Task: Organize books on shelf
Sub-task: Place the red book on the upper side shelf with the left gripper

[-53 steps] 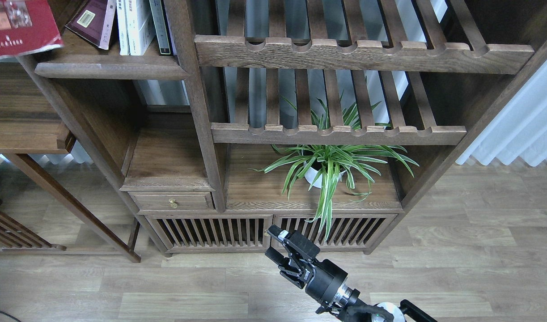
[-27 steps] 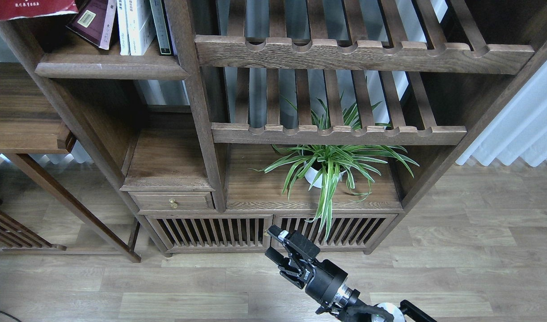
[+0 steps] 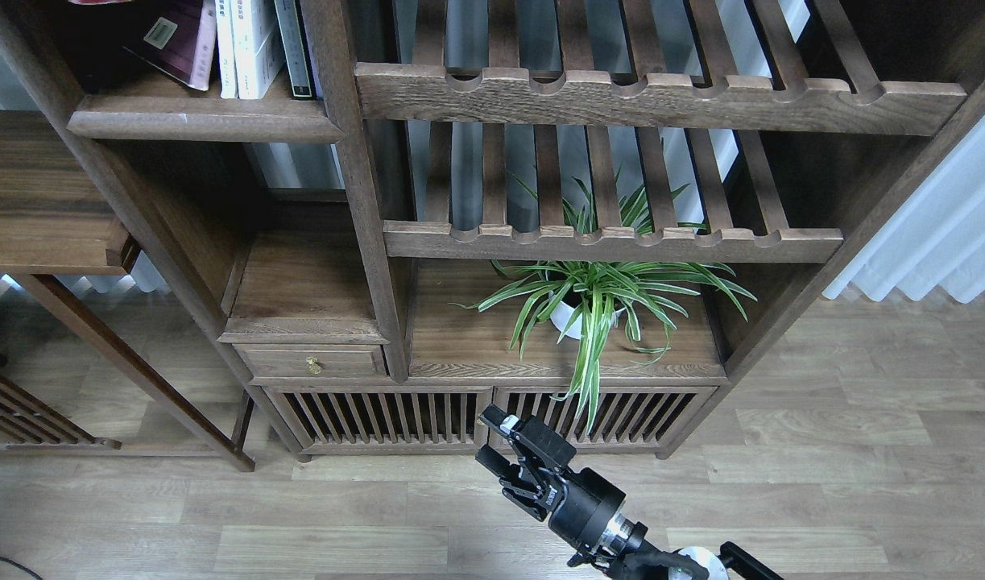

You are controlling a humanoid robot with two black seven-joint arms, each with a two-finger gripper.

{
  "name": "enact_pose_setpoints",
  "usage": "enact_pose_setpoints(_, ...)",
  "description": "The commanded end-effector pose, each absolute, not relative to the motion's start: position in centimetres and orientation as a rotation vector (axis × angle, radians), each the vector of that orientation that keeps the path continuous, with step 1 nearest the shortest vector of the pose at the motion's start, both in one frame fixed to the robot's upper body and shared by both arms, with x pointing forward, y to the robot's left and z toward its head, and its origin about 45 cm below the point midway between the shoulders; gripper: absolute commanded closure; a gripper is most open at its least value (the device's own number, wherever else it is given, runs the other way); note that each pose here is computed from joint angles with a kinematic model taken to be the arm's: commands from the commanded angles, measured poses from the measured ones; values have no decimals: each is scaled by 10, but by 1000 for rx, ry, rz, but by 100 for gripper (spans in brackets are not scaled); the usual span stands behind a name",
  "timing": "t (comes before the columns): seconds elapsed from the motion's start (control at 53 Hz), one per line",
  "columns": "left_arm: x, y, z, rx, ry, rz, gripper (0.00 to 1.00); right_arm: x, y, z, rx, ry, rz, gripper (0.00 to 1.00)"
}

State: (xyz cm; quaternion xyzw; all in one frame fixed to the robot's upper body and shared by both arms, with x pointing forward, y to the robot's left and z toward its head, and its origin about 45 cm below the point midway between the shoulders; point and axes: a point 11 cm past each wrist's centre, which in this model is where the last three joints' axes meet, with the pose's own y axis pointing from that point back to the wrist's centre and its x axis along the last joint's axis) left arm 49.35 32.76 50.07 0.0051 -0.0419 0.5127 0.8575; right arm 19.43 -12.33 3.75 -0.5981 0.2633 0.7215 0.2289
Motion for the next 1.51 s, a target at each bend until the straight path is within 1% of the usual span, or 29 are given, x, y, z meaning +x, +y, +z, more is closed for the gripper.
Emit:
enact_pose_setpoints(0.0,498,323,499,13,-81,1079,94,194,-123,37,-1648,723,1989,2)
enact_pose_setpoints(0.321,507,306,480,10,-55,1055,94,194,-123,38,-1645,724,1987,2)
enact_pose_setpoints(0.509,510,310,477,16,-79,1077,94,194,-123,37,-1644,725,1988,2)
enact_pose_setpoints(0.66,515,289,487,-73,-155,1050,93,192,-121,37,-1648,718,1994,2)
enact_pose_setpoints(0.773,517,289,485,-129,-162,1055,93,192,-121,37,-1648,718,1994,2)
enact_pose_setpoints(0.981,523,283,465,-161,-118,1057,93,192,-121,38,-1649,714,1994,2)
enact_pose_setpoints(1.113,523,288,457,-208,-105,1067,93,194,-120,41,-1654,703,1984,2)
enact_pose_setpoints(1.264,522,294,435,-224,-64,1083,92,195,-120,41,-1650,706,1982,2)
enact_pose_setpoints(1.339,522,285,424,-237,-39,1071,90,195,-120,41,-1650,706,1982,2)
enact_pose_setpoints(1.49,522,276,411,-292,10,1055,81,195,-121,42,-1647,708,1979,2)
